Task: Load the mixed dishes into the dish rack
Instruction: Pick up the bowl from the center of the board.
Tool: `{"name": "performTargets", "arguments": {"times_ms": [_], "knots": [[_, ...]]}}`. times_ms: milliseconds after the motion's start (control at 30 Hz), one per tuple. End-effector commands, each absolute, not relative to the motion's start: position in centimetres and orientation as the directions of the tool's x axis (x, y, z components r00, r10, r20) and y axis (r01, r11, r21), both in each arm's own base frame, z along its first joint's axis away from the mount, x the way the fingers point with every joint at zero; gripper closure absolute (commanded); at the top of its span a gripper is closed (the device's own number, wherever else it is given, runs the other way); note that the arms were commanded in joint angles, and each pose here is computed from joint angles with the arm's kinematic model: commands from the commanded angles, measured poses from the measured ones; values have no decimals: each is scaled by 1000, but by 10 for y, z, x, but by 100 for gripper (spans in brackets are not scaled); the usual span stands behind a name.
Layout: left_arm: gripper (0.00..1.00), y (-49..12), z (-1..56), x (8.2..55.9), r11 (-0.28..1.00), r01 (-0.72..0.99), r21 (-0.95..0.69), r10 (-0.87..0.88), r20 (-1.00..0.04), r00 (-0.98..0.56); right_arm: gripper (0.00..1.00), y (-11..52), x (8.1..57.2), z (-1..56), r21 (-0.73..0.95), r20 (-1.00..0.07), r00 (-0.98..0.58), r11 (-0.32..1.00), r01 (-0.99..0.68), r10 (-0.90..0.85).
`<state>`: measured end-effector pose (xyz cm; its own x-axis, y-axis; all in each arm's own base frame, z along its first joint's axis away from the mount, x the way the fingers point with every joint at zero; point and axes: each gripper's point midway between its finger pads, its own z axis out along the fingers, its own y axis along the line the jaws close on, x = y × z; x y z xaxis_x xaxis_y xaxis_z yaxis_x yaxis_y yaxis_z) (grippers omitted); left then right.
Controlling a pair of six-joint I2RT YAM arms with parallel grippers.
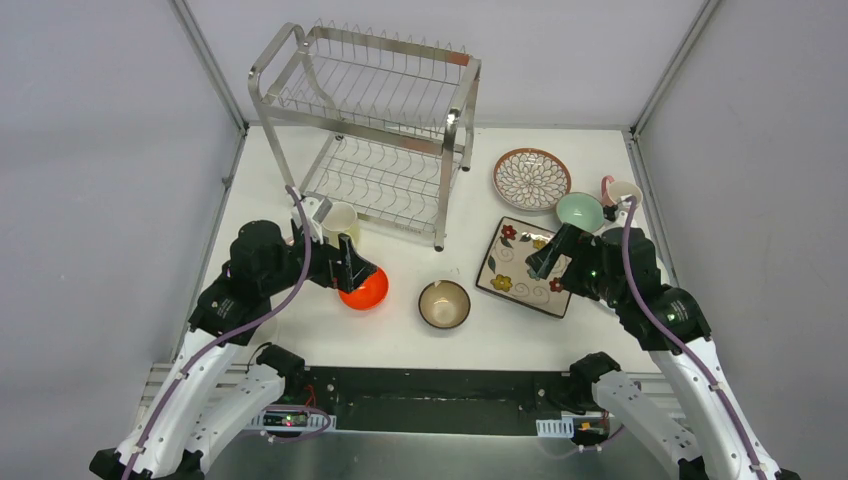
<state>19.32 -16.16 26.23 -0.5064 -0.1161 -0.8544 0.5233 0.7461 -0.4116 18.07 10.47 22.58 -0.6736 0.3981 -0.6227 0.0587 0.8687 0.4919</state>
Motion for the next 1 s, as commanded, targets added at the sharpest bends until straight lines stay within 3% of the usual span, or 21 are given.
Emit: {"name": "performTargets", "arguments": {"times_ms": [0, 600, 967], "knots": [[1, -158, 269, 196, 754, 535, -382, -116, -878, -464, 0, 101, 180, 229, 494, -633, -653, 866, 72, 415], [1, -151, 270, 198, 782, 509, -360, -120, -888, -444, 1, 137, 187, 231, 592, -560, -723, 806, -7, 405], [2, -146, 267, 198, 795, 491, -356, -123, -888, -444, 30, 175, 199, 203, 671, -456, -804, 741, -28, 382]]}}
